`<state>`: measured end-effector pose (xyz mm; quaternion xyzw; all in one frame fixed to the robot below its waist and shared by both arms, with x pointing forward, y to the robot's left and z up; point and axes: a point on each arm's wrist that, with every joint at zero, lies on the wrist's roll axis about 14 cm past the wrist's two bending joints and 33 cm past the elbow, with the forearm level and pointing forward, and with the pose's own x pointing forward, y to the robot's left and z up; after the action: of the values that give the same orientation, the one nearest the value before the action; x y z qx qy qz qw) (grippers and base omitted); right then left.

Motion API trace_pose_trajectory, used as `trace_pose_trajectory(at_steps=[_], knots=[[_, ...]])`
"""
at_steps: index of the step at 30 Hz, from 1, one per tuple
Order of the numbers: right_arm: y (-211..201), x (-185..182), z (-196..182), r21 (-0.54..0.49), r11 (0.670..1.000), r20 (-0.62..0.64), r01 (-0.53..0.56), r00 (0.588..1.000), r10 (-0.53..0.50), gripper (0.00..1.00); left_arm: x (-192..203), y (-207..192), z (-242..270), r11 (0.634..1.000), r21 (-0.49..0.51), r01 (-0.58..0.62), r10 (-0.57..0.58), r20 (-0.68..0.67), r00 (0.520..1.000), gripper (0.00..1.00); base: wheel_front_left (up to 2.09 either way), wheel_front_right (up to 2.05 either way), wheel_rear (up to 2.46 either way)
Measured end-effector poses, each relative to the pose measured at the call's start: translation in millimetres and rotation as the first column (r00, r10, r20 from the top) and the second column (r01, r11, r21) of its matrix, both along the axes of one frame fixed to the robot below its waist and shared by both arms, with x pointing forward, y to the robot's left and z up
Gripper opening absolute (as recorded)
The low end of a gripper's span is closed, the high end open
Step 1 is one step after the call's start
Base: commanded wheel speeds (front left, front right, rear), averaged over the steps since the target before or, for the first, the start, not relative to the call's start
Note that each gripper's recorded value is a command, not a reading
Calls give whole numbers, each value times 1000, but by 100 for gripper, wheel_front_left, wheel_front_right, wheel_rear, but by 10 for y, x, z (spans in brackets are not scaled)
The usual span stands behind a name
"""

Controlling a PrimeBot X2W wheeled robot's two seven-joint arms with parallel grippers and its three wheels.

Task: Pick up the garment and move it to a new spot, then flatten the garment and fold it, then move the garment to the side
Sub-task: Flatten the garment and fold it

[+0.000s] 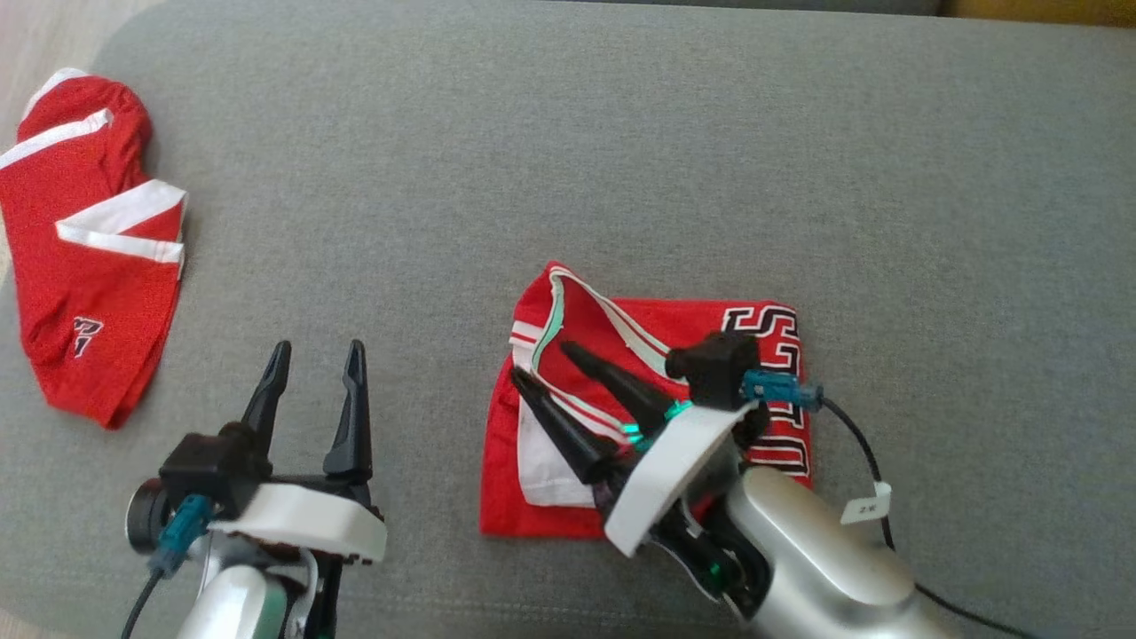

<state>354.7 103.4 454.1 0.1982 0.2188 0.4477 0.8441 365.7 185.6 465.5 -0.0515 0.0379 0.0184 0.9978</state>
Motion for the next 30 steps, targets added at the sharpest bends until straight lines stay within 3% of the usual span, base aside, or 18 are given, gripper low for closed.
trace_pose_trajectory(at_steps=[4, 7, 12, 16, 23, 30], knots=[[50, 108, 447, 127, 992, 119, 19, 992, -34, 100, 42, -53, -1, 1000, -3, 20, -20, 2, 1000, 100, 0, 0, 0], [-118, 313, 711, 191, 977, 203, 97, 970, -136, 100, 70, -93, 23, 999, -4, 33, -33, 11, 999, 100, 0, 0, 0], [-845, 781, 962, 192, 924, 346, 329, 859, -378, 100, 104, -160, 102, 999, 1, 52, -52, 38, 998, 100, 0, 0, 0], [-1570, 845, 828, 89, 857, 415, 507, 764, -495, 100, 120, -196, 169, 998, -1, 61, -61, 60, 996, 100, 0, 0, 0], [-2354, 596, 614, -71, 733, 466, 676, 672, -575, 100, 112, -226, 206, 997, 5, 78, -78, 70, 994, 100, 0, 0, 0], [-2524, 299, 542, -125, 696, 447, 707, 667, -596, 100, 37, -239, 179, 997, 4, 83, -83, 60, 995, 100, 0, 0, 0]])
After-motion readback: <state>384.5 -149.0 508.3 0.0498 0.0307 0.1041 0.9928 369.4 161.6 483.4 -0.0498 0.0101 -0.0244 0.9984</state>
